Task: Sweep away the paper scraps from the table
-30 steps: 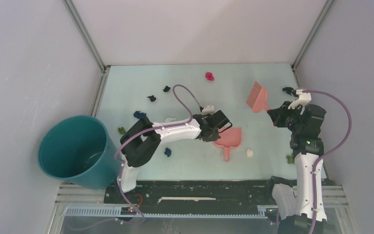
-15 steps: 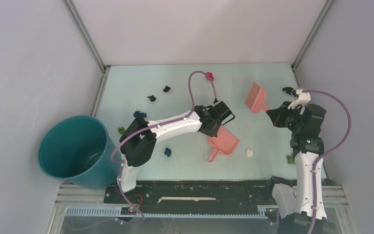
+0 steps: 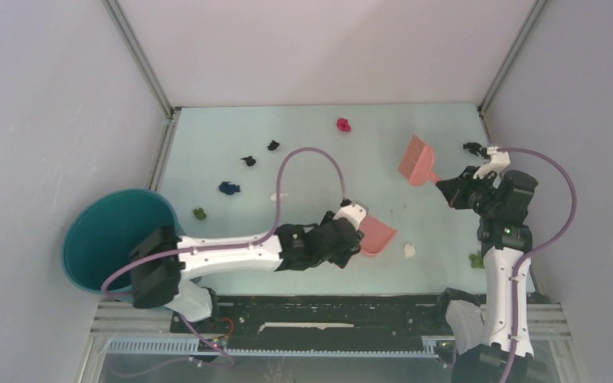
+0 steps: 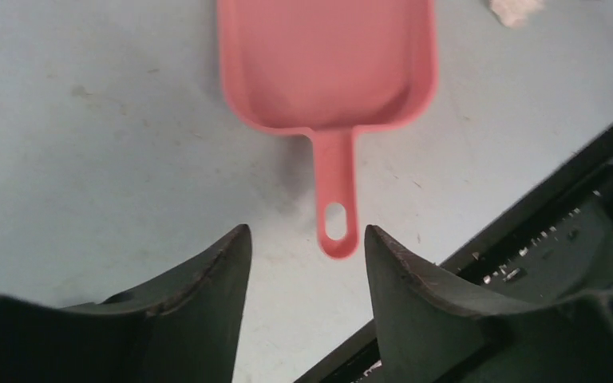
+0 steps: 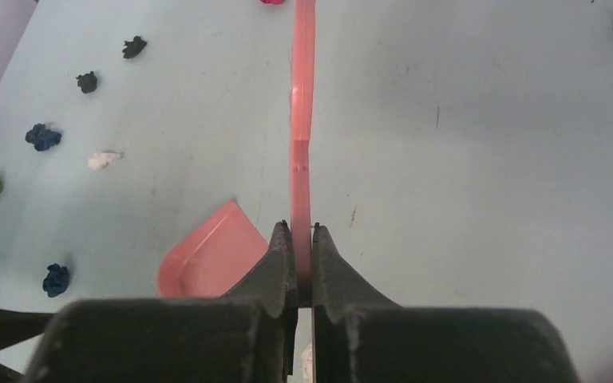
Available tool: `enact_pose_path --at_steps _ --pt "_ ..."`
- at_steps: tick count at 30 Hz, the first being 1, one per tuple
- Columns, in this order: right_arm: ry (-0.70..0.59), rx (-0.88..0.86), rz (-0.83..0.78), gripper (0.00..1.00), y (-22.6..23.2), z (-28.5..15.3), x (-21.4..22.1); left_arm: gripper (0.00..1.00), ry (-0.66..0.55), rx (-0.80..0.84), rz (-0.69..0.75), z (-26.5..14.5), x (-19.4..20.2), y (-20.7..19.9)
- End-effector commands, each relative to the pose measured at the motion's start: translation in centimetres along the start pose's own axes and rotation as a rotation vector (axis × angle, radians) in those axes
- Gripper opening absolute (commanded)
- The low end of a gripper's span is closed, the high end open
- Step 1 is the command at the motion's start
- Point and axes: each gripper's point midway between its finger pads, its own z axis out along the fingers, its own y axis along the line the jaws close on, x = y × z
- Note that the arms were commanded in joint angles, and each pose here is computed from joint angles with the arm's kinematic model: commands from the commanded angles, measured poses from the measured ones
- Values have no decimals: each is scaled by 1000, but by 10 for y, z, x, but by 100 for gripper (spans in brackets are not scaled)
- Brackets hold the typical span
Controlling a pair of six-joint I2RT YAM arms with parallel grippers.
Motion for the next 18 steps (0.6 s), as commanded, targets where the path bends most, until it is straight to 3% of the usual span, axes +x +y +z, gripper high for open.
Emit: enact_pose_path --at_steps 1,7,18 --pt "-21 -39 -26 0 8 -1 -9 60 -149 85 -64 12 -2 -9" --pt "2 -59 -16 0 9 3 -4 62 -125 143 -32 24 17 -19" --pt "6 -62 -20 0 10 4 -3 62 -104 182 -44 34 18 -35"
